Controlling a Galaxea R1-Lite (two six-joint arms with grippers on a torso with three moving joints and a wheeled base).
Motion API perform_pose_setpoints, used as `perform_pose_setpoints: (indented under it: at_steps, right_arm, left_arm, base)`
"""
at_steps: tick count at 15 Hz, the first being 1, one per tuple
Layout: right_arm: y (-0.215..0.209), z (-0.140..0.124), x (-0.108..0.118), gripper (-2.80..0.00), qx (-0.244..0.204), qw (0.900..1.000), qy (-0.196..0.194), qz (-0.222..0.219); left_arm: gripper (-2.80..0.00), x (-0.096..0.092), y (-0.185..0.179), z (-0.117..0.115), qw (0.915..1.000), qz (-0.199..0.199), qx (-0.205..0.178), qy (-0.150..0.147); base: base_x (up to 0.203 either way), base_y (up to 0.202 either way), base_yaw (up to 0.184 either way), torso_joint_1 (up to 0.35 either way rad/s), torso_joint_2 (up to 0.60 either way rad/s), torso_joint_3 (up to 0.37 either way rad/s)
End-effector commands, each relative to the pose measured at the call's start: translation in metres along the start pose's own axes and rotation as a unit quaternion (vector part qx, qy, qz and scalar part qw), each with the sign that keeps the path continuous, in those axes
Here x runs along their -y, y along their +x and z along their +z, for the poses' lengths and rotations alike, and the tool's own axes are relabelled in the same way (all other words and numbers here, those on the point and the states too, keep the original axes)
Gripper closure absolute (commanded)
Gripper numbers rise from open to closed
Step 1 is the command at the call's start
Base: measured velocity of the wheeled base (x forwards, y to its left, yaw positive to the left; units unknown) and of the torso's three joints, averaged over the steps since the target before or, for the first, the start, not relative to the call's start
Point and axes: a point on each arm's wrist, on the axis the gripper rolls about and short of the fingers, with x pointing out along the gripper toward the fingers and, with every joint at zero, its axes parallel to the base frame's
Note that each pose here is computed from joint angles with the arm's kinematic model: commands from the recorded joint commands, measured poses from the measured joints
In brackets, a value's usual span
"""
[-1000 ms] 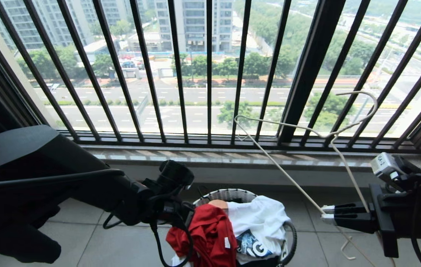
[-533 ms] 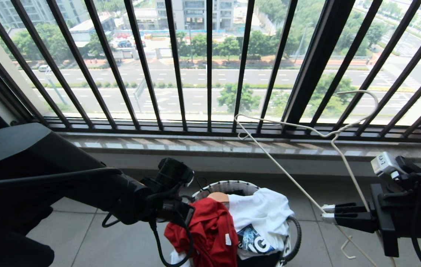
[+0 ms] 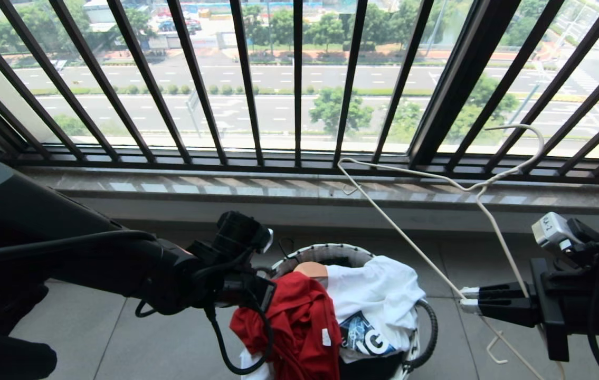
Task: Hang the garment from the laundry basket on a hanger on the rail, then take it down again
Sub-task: Pick up clothes from the basket
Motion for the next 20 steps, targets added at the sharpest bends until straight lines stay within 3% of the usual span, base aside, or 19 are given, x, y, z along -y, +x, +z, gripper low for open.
perform_pose_setpoints:
  at_steps: [1,5,8,9,12,20]
  right_arm:
    - [-0.001,0.0,0.0,0.0,0.002,1.0,-0.002,0.001]
    - [-0.001,0.0,0.0,0.0,0.002,1.0,-0.003,0.001]
    - [-0.006,0.001,-0.007,0.0,0.007,1.0,-0.012,-0.003]
    - [-0.01,0.004,-0.011,0.0,0.014,1.0,-0.023,-0.007]
    - [-0.013,0.023,-0.019,0.0,0.038,0.997,-0.059,0.004]
    - [-0.005,0.029,-0.008,0.0,0.037,0.999,-0.029,0.008]
  left_arm:
    - [0.0,-0.002,-0.015,0.002,0.9998,-0.002,0.018,-0.003]
    - [0.0,0.007,-0.019,-0.009,0.9998,-0.013,0.013,0.009]
    - [0.0,0.024,-0.043,-0.007,0.9984,-0.036,0.036,0.023]
    - [-2.8,0.029,-0.054,-0.008,0.998,-0.034,0.046,0.029]
    - [-2.8,0.029,-0.057,-0.02,0.9987,-0.005,0.033,0.037]
    - [-2.8,0.033,-0.015,-0.052,0.996,0.019,-0.046,0.074]
  base:
    - [0.0,0.0,0.0,0.006,0.0,-0.206]
    - [0.0,0.0,0.0,0.001,0.0,-0.052]
    - [0.0,0.0,0.0,0.0,0.0,0.0]
    - [0.0,0.0,0.0,0.0,0.0,0.0]
    - [0.0,0.0,0.0,0.0,0.0,0.0]
    - [0.0,0.0,0.0,0.0,0.0,0.0]
